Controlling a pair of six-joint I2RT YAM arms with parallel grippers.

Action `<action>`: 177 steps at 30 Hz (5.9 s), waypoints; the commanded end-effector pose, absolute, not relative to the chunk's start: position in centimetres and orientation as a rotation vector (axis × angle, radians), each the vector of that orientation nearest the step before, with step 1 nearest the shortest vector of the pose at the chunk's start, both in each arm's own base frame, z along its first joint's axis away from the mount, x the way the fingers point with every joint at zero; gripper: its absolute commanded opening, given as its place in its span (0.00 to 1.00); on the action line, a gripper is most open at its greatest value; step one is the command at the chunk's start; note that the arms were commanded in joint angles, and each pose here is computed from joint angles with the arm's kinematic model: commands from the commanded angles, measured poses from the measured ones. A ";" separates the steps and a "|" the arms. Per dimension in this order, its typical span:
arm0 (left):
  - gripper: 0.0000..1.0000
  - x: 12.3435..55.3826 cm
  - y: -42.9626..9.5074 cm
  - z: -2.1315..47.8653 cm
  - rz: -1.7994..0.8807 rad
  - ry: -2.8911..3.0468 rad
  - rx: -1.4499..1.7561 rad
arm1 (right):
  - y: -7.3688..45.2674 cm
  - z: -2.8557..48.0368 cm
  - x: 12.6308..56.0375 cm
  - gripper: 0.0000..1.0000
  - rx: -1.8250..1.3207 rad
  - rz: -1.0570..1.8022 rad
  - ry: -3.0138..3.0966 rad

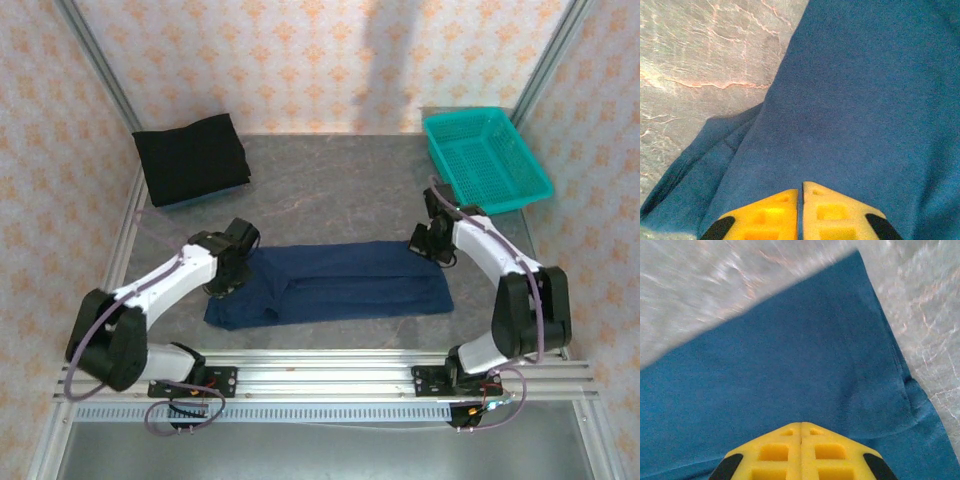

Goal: Fold and stack the t-shirts

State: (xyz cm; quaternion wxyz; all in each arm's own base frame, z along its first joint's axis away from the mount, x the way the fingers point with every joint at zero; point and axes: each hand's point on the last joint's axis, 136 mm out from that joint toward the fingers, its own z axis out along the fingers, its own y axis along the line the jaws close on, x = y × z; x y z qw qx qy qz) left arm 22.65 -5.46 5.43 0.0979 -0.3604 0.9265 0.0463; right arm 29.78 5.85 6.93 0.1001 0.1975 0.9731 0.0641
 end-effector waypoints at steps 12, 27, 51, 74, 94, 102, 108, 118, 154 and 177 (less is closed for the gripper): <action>0.02 31.5 -9.0 -1.4 0.303 2.939 -0.877 | 3.0 0.4 25.8 0.00 0.751 -0.174 3.002; 0.04 56.2 -18.2 -0.7 -0.187 2.795 -0.636 | 8.3 -0.2 19.6 0.00 1.011 -0.057 3.046; 0.11 67.3 -17.4 -3.0 -0.668 2.413 -0.752 | 30.5 -2.3 16.3 0.00 1.233 0.643 2.970; 0.75 52.0 -14.9 34.8 -0.720 2.290 -0.340 | 25.7 17.3 15.2 0.67 0.441 0.735 2.684; 0.72 17.9 -11.2 10.3 -0.646 2.787 -0.575 | 29.7 4.4 13.6 0.58 0.230 0.839 2.909; 0.66 15.5 -13.1 5.7 -0.711 2.866 -0.587 | 29.5 2.7 14.0 0.54 0.278 0.773 2.921; 0.59 15.0 -14.0 4.0 -0.785 2.873 -0.627 | 29.1 2.1 14.0 0.51 0.311 0.757 2.912; 0.48 14.5 -16.0 2.4 -0.894 2.900 -0.616 | 28.7 1.4 14.1 0.48 0.333 0.728 2.916; 0.00 10.7 -14.3 4.8 -0.841 2.855 -0.650 | 26.1 4.7 10.3 0.00 0.611 0.687 2.883; 0.00 23.5 -16.9 16.2 -0.849 2.690 -0.593 | 24.8 16.0 20.6 0.00 0.566 0.745 2.716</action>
